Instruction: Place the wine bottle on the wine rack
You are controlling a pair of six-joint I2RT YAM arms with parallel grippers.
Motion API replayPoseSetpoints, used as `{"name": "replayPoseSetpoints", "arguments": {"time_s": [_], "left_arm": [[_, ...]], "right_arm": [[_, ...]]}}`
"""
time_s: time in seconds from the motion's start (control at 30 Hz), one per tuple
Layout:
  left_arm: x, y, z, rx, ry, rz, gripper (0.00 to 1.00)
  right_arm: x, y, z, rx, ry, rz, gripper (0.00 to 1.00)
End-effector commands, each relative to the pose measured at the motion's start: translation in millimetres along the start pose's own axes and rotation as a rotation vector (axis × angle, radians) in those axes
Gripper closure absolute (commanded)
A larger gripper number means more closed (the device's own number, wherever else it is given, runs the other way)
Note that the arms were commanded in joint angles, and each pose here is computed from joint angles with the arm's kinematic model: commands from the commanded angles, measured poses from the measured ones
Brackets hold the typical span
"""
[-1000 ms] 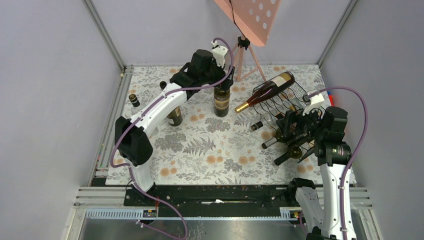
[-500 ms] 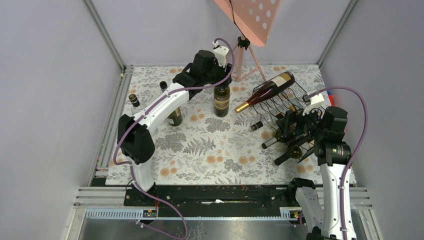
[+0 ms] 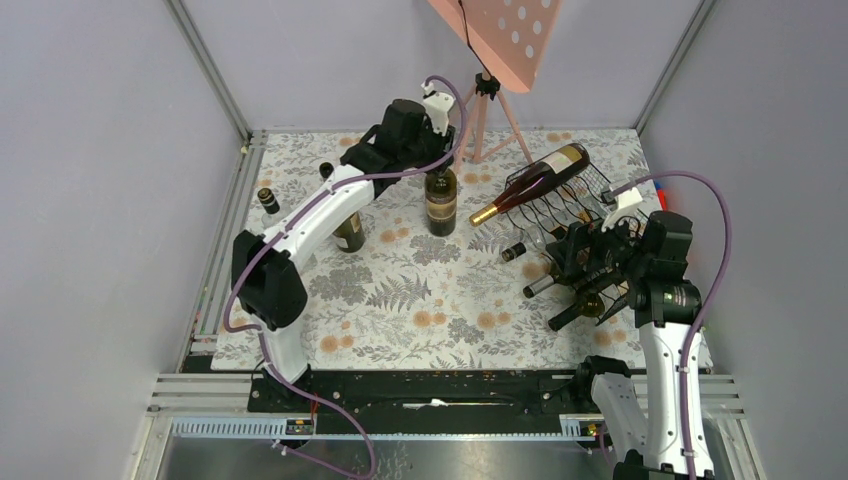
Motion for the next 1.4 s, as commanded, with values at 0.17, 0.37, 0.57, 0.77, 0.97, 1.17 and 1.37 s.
{"name": "replayPoseSetpoints", "arguments": {"time_s": [0.17, 0.37, 0.57, 0.77, 0.97, 1.17, 1.37], "left_arm": [[99.9, -14.3, -35.5, 0.020, -0.160, 0.139, 1.00], [135.7, -19.6, -24.3, 0.054, -0.171, 0.163, 1.00], [171.4, -29.1, -22.5, 0.069, -0.194, 0.241, 1.00], [194.9, -40.6, -23.1, 0.128, -0.205, 0.350, 1.00], [196.8, -48.7, -23.0, 0.254, -0.166, 0.443, 1.00], [193.3, -52.2, -26.7, 0.405, -0.149, 0.502, 1.00], [188.0, -53.4, -31.7, 0.481, -0.138, 0.518, 1.00]], "right_arm": [[7.1, 15.1, -24.6, 0.076, -0.032, -0.156, 0.00], [-0.6, 37.0, -44.6, 0.182, -0.030, -0.242, 0.00], [-20.7, 64.5, -54.2, 0.236, -0.047, -0.400, 0.01], [-38.9, 92.4, -56.4, 0.286, -0.045, -0.518, 0.00], [-61.8, 110.3, -56.2, 0.311, 0.015, -0.566, 0.00], [-71.8, 119.3, -53.6, 0.302, 0.054, -0.605, 0.00], [-71.6, 119.3, -46.1, 0.308, 0.081, -0.598, 0.00]]}}
Point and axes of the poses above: each gripper's point midway between its finger pads, its own x axis back along the fingers, its own y axis along the line the jaws close on, z = x × y, the point moved 9 cm from there along x, back along the fingers, and after that the axes turned 6 degrees about x, right-handed, at the moved point
